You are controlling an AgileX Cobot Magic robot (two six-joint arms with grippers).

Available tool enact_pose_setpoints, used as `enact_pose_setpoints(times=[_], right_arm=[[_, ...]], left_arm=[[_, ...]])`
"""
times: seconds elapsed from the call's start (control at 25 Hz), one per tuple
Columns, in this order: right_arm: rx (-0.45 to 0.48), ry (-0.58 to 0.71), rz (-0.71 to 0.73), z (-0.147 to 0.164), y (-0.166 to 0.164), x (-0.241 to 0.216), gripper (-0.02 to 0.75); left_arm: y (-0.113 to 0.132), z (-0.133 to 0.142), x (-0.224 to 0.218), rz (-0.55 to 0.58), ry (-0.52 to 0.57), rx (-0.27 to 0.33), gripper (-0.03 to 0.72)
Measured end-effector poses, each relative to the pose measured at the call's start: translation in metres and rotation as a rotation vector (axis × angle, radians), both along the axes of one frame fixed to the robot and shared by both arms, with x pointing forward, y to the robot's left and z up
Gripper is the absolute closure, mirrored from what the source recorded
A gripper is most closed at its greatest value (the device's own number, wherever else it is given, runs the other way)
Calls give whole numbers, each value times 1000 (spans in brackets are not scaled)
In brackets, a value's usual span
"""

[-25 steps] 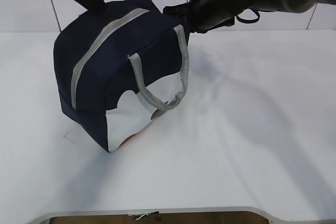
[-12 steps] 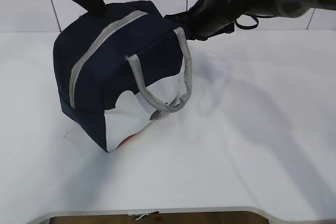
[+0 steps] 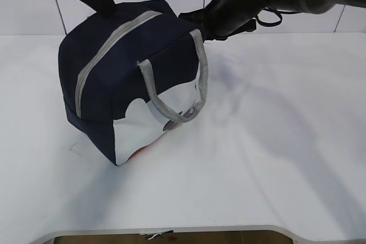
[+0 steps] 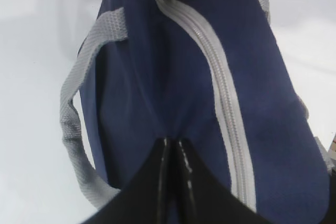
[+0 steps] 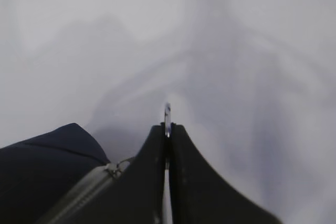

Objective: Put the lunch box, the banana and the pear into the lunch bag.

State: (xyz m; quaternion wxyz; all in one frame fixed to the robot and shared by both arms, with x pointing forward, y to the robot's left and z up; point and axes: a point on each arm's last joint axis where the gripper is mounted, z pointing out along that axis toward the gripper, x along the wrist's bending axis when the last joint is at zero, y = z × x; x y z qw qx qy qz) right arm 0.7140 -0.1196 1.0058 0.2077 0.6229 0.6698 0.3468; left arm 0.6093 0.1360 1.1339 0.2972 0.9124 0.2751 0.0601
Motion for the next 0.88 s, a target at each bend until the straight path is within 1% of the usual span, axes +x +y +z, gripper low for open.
enact_pose_setpoints(times=[0.24, 0.44, 0.68, 0.76, 0.88], right_arm=[[-5, 15, 1, -9, 1, 3, 721], [-14, -1, 12, -3, 2, 5, 721], [-31, 24, 14, -5, 1, 3, 713], [-38, 25, 19, -4, 1, 3, 681], [-44, 14, 24, 1, 1, 4, 580]], left_arm=[[0, 0, 0, -1, -1, 0, 692], [0, 0, 0, -1, -1, 0, 692], [0, 0, 0, -1, -1, 0, 692], [0, 0, 0, -2, 0, -2, 692], [0, 0, 0, -2, 2, -1, 692]])
